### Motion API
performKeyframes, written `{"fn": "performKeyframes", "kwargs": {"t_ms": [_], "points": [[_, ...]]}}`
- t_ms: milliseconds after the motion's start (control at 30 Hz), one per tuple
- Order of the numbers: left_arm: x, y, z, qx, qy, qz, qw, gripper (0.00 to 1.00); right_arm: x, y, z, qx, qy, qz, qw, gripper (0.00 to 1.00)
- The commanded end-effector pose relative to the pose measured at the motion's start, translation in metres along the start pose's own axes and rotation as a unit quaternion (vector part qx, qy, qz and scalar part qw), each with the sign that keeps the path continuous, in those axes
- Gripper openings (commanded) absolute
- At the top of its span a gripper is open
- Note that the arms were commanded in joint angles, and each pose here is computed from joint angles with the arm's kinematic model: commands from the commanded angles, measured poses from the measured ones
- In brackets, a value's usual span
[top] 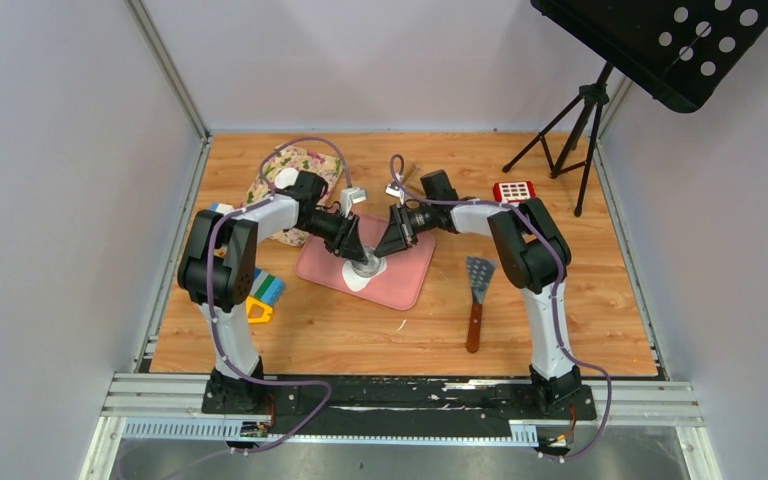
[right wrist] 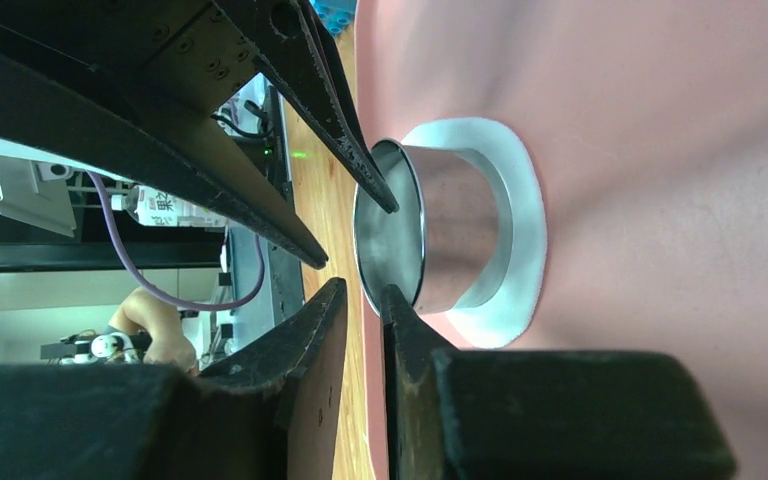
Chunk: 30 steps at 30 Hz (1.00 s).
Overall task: Roll out the dumpling wrappers from the dough
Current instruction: Press the dumpling wrapper on the work surface.
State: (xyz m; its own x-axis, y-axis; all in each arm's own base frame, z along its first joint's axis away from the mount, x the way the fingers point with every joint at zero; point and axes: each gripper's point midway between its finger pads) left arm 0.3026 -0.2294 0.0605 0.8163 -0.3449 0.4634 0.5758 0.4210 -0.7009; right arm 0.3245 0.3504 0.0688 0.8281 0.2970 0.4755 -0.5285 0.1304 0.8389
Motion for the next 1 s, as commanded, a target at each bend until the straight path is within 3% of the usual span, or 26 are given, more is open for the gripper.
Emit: {"fn": "performKeyframes", "kwargs": {"t_ms": [0, 200, 267, 400, 667, 967], "points": [[0.028, -0.021, 0.015, -0.011, -0.024, -0.043, 0.999, 0.49, 0.029, 0.021, 0.009, 0.000, -0.013, 0.064, 0.998, 0.20], [0.041, -0.026, 0.025, 0.005, -0.040, -0.066, 0.997, 0.51, 0.033, 0.023, 0.007, 0.006, -0.012, 0.059, 0.998, 0.19], [0.043, -0.022, 0.024, 0.007, -0.041, -0.065, 0.997, 0.44, 0.030, 0.021, 0.004, 0.011, -0.007, 0.052, 0.999, 0.18], [0.044, -0.012, 0.017, 0.002, -0.038, -0.050, 0.998, 0.18, 0.021, 0.014, -0.003, 0.019, 0.003, 0.030, 0.999, 0.12], [0.038, -0.003, 0.006, -0.014, -0.031, -0.035, 0.999, 0.00, 0.008, 0.002, -0.007, 0.024, 0.011, 0.005, 1.000, 0.07], [0.021, 0.002, -0.001, -0.023, -0.015, -0.021, 0.999, 0.00, 0.005, -0.001, -0.008, 0.023, 0.012, 0.002, 1.000, 0.06]]}}
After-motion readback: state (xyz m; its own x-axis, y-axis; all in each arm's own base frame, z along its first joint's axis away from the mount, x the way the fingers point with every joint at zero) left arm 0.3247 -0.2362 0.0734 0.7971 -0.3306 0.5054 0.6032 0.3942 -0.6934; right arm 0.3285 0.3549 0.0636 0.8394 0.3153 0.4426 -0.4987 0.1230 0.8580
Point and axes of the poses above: each gripper's point midway between its finger pads, its own z axis back along the fingers, its own y axis along the line the jaws close on, x = y × z, and after that the axes turned 7 degrees about z, right-handed
